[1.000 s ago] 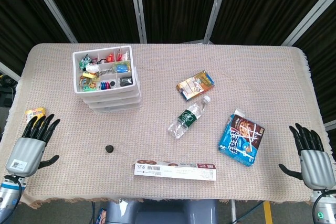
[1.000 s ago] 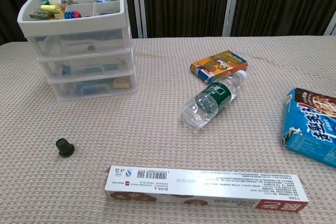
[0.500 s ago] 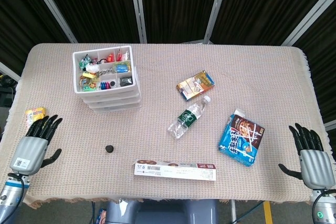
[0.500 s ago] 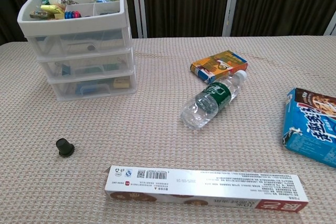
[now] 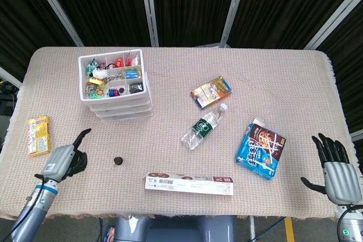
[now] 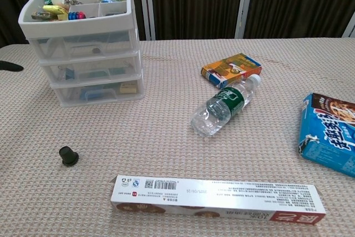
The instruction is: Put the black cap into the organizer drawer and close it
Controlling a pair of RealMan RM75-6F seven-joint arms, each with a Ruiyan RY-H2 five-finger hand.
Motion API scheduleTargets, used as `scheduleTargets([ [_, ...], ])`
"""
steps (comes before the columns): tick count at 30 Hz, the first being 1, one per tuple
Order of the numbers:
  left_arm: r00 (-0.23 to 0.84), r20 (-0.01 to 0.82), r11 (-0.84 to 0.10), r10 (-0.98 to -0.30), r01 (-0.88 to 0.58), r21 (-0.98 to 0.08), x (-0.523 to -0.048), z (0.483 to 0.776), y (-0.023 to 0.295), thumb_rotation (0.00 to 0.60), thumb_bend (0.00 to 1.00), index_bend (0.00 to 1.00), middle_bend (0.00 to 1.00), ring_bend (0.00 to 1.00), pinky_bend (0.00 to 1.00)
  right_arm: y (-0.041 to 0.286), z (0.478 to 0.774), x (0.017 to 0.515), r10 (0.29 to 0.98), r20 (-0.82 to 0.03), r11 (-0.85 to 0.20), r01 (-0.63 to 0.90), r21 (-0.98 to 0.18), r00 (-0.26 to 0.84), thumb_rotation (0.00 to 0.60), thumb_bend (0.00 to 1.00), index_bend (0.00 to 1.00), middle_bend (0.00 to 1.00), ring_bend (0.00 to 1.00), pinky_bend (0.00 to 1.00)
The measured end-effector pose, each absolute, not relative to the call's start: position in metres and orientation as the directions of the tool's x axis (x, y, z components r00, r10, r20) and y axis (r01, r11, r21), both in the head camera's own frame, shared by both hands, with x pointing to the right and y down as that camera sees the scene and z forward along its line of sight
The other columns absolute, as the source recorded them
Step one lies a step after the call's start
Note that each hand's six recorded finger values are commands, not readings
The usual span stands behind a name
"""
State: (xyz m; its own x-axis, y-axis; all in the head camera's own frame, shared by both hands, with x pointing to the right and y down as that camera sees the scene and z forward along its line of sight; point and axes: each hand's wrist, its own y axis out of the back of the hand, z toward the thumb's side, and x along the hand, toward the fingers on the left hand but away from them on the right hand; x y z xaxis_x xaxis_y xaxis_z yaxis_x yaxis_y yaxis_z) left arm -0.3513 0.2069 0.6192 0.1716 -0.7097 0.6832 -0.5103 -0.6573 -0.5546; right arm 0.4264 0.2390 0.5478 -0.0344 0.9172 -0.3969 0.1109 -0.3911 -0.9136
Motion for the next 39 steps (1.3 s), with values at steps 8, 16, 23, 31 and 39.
scheduleTargets([
  [8, 0.199, 0.815, -0.630, -0.545, -0.739, -0.240, -0.315, 0.652, 0.196, 0.600, 0.75, 0.00, 0.92, 0.82, 0.75, 0.239, 0.547, 0.426, 0.919, -0.394, -0.389, 0.105, -0.915, -0.026, 0.600, 0.01, 0.05, 0.00, 0.00, 0.00],
  [16, 0.276, 0.823, -0.573, -0.496, -0.817, -0.071, -0.262, 0.677, 0.173, 0.600, 0.75, 0.00, 0.92, 0.82, 0.75, 0.238, 0.547, 0.426, 0.920, -0.391, -0.388, 0.102, -0.916, -0.022, 0.600, 0.01, 0.05, 0.00, 0.00, 0.00],
  [23, 0.285, 0.809, -0.540, -0.514, -0.840, -0.046, -0.242, 0.686, 0.165, 0.600, 0.75, 0.00, 0.92, 0.82, 0.75, 0.238, 0.548, 0.427, 0.919, -0.393, -0.389, 0.105, -0.915, -0.023, 0.600, 0.01, 0.05, 0.00, 0.00, 0.00],
  [31, 0.229, 0.796, -0.545, -0.560, -0.825, -0.146, -0.251, 0.693, 0.156, 0.600, 0.75, 0.00, 0.92, 0.82, 0.75, 0.238, 0.548, 0.426, 0.919, -0.393, -0.389, 0.109, -0.915, -0.022, 0.600, 0.01, 0.05, 0.00, 0.00, 0.00],
  [39, 0.194, 0.790, -0.534, -0.582, -0.824, -0.191, -0.261, 0.697, 0.149, 0.600, 0.75, 0.00, 0.92, 0.82, 0.75, 0.238, 0.548, 0.426, 0.919, -0.394, -0.389, 0.109, -0.915, -0.025, 0.600, 0.01, 0.05, 0.00, 0.00, 0.00],
])
